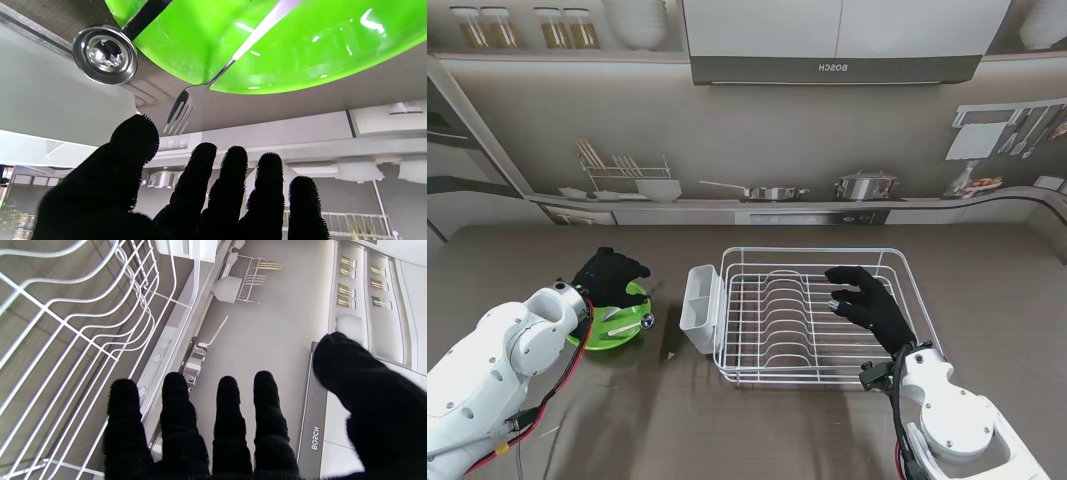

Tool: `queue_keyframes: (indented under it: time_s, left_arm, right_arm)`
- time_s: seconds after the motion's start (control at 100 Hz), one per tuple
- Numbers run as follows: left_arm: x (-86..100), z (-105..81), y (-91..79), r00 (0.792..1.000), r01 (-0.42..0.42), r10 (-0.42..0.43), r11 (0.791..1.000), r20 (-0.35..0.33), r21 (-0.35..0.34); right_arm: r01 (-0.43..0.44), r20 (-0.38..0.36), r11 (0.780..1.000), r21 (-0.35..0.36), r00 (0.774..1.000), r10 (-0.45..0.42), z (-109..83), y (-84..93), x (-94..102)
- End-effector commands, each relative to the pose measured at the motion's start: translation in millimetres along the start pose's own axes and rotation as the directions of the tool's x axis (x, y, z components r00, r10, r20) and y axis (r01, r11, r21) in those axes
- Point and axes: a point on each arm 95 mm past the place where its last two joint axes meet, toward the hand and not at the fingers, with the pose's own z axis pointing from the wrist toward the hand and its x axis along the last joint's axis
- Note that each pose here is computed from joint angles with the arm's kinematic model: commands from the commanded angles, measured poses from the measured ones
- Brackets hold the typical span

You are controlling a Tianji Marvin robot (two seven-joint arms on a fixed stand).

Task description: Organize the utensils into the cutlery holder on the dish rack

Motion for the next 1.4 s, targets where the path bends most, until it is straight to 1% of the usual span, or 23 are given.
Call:
queue_keyframes:
  time_s: [0.0, 0.24, 0.29, 0.37, 0.56, 0.7, 0.88, 1.39]
  left_arm:
    - [-5.2, 2.4, 1.2, 1.0, -0.01, 0.01, 1.0, 0.007, -0.025]
    - [-12.1, 14.4, 2.4, 1.0, 0.015, -0.015, 0.998, -0.001, -0.054]
    - [-12.9, 17.2, 2.8, 1.0, 0.031, -0.031, 0.998, -0.004, -0.059]
    - [-12.9, 21.7, 3.6, 0.999, 0.05, -0.051, 0.997, -0.012, -0.063]
    - [-10.9, 30.6, 4.5, 0.997, 0.062, -0.065, 0.995, -0.029, -0.082]
    - [-10.4, 33.9, 4.9, 0.998, 0.052, -0.056, 0.994, -0.038, -0.096]
    - [-10.5, 36.6, 7.5, 0.997, 0.063, -0.067, 0.991, -0.037, -0.12]
    - [-12.6, 48.8, 18.9, 0.989, 0.137, -0.144, 0.98, -0.037, -0.143]
  right_arm:
    - [-0.004, 0.006, 1.0, 0.016, 1.0, 0.004, -0.8, -3.9, -1.0]
    - [-0.002, 0.013, 1.0, 0.016, 1.0, 0.002, -0.4, -3.6, -1.5]
    - [-0.002, 0.014, 1.0, 0.015, 1.0, 0.002, -0.4, -3.3, -1.5]
    - [-0.001, 0.015, 1.0, 0.012, 1.0, 0.001, -0.1, -2.7, -1.5]
    - [0.0, 0.018, 1.0, 0.009, 1.0, 0.0, 0.4, -1.3, -2.0]
    - [0.0, 0.018, 1.0, 0.005, 1.0, 0.0, 0.5, -0.2, -1.9]
    - [-0.001, 0.02, 1.0, 0.005, 1.0, 0.001, 0.4, 0.2, -2.2]
    - [-0.002, 0.025, 1.0, 0.004, 1.0, 0.002, 0.8, 0.2, -3.1]
